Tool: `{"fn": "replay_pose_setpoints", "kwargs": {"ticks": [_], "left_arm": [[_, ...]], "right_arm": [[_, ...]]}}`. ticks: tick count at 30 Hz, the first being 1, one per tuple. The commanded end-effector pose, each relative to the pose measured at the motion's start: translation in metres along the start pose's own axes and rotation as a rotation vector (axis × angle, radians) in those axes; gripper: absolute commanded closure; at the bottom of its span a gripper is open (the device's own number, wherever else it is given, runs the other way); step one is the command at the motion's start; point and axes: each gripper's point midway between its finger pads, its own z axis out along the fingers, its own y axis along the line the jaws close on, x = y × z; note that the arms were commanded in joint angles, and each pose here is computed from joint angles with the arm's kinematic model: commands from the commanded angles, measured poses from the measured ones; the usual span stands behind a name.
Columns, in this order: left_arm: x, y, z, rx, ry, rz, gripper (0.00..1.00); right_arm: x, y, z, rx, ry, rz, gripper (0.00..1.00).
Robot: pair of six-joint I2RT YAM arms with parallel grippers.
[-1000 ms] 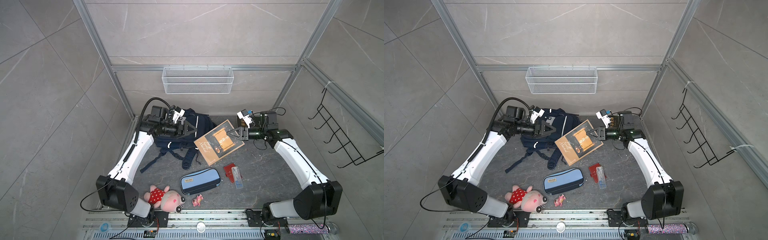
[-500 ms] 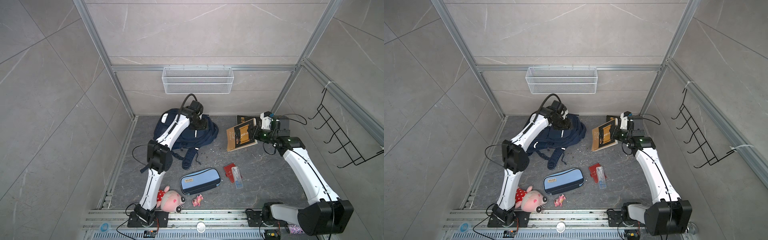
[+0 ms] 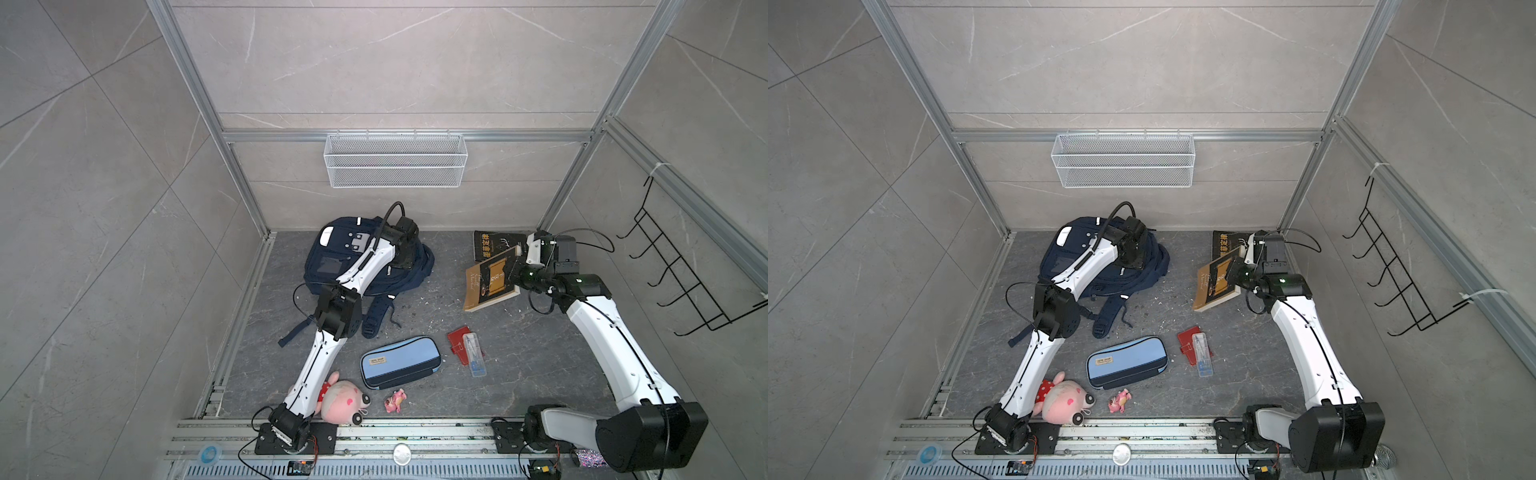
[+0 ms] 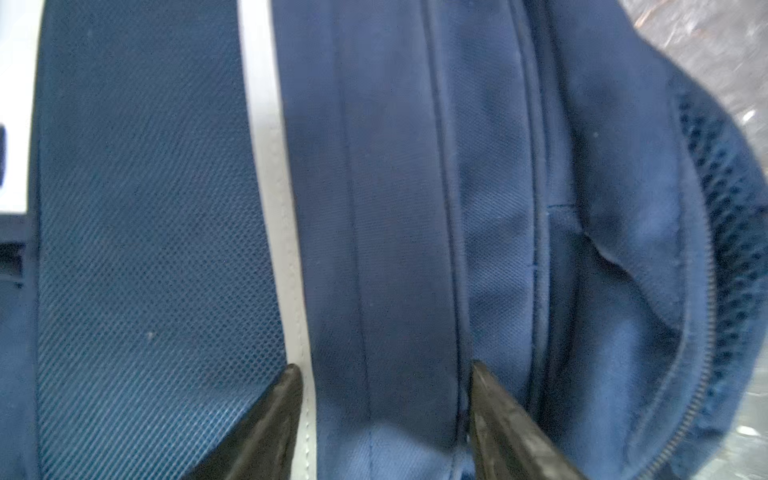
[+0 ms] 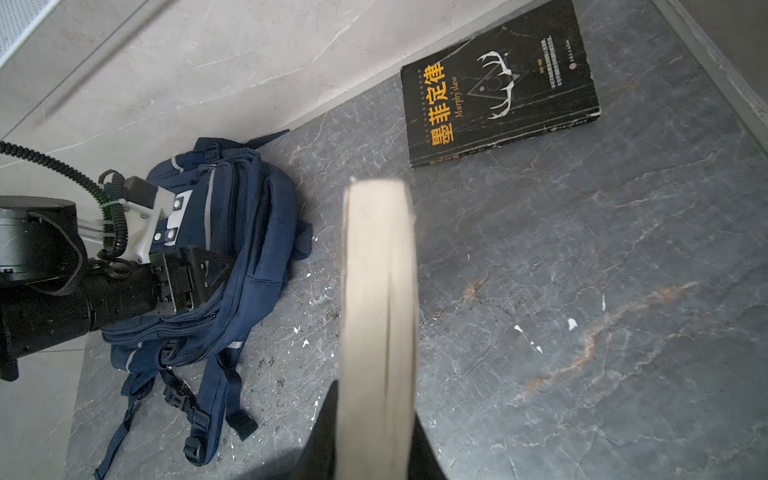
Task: Pack the student bag
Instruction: 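Carry the book with the right gripper to the backpack while the left holds the opening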
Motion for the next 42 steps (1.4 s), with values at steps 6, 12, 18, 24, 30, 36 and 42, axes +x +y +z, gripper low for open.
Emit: {"fn": "replay_pose_setpoints", "kwargs": {"ticks": [6,12,18,24,30,36,42], "left_arm": [[0.012,0.003,0.025,-0.14,-0.016,0.057,0.53],[-0.001,-0.002,0.008,-0.123,-0.065,0.038,0.9],[-0.016,-0.004,-0.034,-0.084,-0.115,0.006,1.0],[-0.031,-0.002,-0.107,-0.003,-0.207,-0.017,1.0],[-0.047,-0.009,-0.184,0.197,-0.301,-0.046,1.0],[-0.054,-0.035,-0.251,0.511,-0.401,-0.059,1.0],[-0.058,-0.049,-0.304,0.744,-0.496,-0.086,1.0]], "right_arm": [[-0.021,0.011,-0.018,-0.012,-0.054,0.016,1.0],[-0.018,0.008,-0.027,0.006,-0.058,0.01,1.0],[-0.017,0.007,-0.035,0.001,-0.084,0.046,1.0],[-0.033,0.038,-0.039,-0.172,-0.159,0.055,1.0],[-0.041,0.048,-0.027,-0.253,-0.182,0.165,1.0],[-0.048,0.07,-0.006,-0.393,-0.173,0.3,1.0],[-0.037,0.092,0.029,-0.464,-0.108,0.391,1.0]]}}
